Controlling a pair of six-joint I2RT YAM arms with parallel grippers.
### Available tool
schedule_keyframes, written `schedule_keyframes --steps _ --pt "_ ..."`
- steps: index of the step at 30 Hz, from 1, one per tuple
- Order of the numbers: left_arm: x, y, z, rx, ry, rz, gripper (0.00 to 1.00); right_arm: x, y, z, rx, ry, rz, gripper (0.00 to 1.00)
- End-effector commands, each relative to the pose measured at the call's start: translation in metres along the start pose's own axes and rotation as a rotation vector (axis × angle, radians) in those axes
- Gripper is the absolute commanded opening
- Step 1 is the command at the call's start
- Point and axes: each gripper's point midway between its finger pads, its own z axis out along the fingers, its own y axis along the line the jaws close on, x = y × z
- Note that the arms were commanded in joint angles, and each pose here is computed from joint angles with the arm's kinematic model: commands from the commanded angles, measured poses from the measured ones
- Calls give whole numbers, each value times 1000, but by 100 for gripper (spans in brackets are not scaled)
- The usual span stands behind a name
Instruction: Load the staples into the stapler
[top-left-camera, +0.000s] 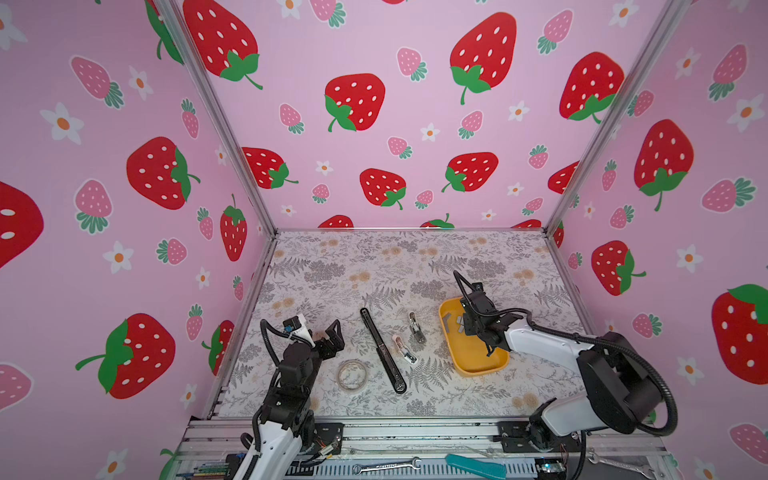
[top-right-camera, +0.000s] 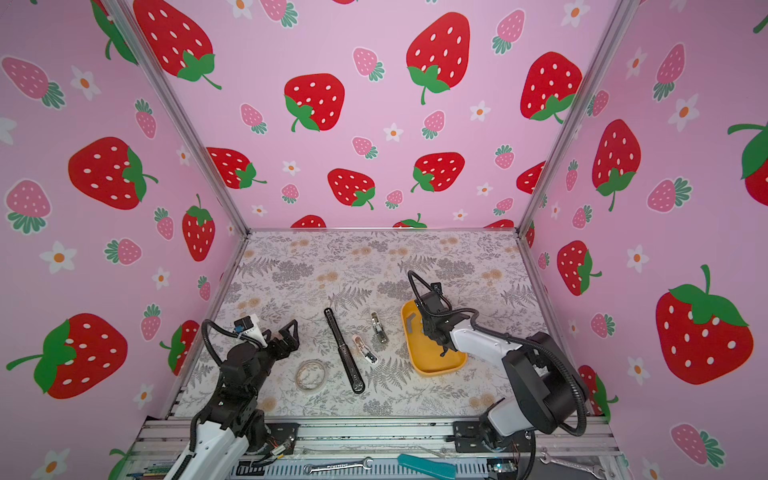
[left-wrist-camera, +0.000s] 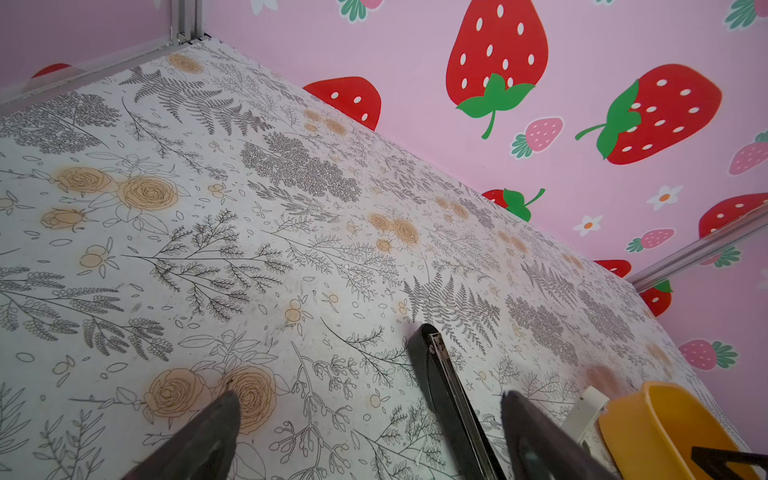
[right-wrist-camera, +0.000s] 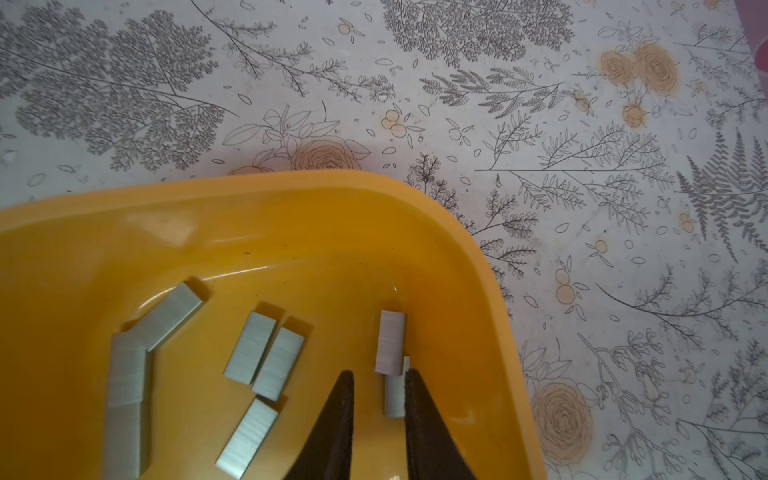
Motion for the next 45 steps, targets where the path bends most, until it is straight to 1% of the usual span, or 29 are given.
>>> schedule_keyframes --steps 1,19,22,26,31,37,41,45 --pt "-7 -2 -1 4 -35 16 99 -5 -3 6 34 12 1 24" --pt "-7 -3 -3 10 -41 23 99 7 -11 30 107 82 -10 26" --pt "-7 -3 -3 11 -43 22 99 8 -6 34 87 96 -13 26" --pt "-7 -3 -3 12 -47 22 99 5 6 34 24 91 -14 21" --pt "-8 -4 -4 14 -49 23 99 5 9 35 8 89 -9 21" --pt "-8 -4 -4 15 -52 23 99 9 10 39 10 103 -6 22" --pt "-7 -5 -4 20 -52 27 99 11 13 40 -5 109 -6 27" --pt "-8 -5 -4 19 -52 26 99 12 12 41 -9 115 3 28"
